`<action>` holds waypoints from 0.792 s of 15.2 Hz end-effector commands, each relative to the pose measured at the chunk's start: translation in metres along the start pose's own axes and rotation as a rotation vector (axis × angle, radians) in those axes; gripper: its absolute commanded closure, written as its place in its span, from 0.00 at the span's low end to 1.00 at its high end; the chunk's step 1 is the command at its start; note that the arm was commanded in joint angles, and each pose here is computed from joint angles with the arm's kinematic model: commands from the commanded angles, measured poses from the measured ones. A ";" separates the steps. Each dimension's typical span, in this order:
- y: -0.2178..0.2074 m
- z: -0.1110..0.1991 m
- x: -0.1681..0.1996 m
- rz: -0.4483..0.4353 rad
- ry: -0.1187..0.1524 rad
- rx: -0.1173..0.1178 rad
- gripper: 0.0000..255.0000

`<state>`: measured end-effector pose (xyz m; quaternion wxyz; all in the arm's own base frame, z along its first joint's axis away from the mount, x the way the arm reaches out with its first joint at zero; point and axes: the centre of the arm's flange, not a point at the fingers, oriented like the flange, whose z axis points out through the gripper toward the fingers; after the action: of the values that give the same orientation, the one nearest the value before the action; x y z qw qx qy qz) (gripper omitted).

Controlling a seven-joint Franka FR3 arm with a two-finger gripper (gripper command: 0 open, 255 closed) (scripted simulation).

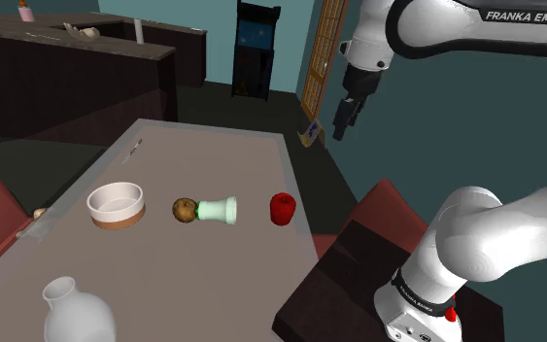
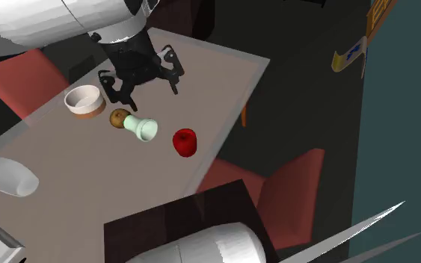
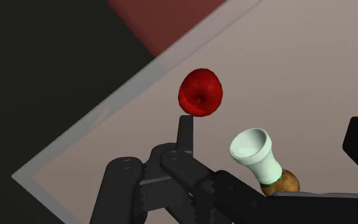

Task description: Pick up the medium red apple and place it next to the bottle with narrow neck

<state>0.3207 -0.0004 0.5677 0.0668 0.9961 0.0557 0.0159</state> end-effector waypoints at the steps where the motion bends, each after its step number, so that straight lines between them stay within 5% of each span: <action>1: 0.000 0.000 0.000 0.000 0.000 0.000 0.00; 12: 0.018 0.131 0.062 0.147 -0.005 0.030 0.00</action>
<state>0.3865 -0.0292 0.4543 0.0522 0.9985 -0.0103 0.0160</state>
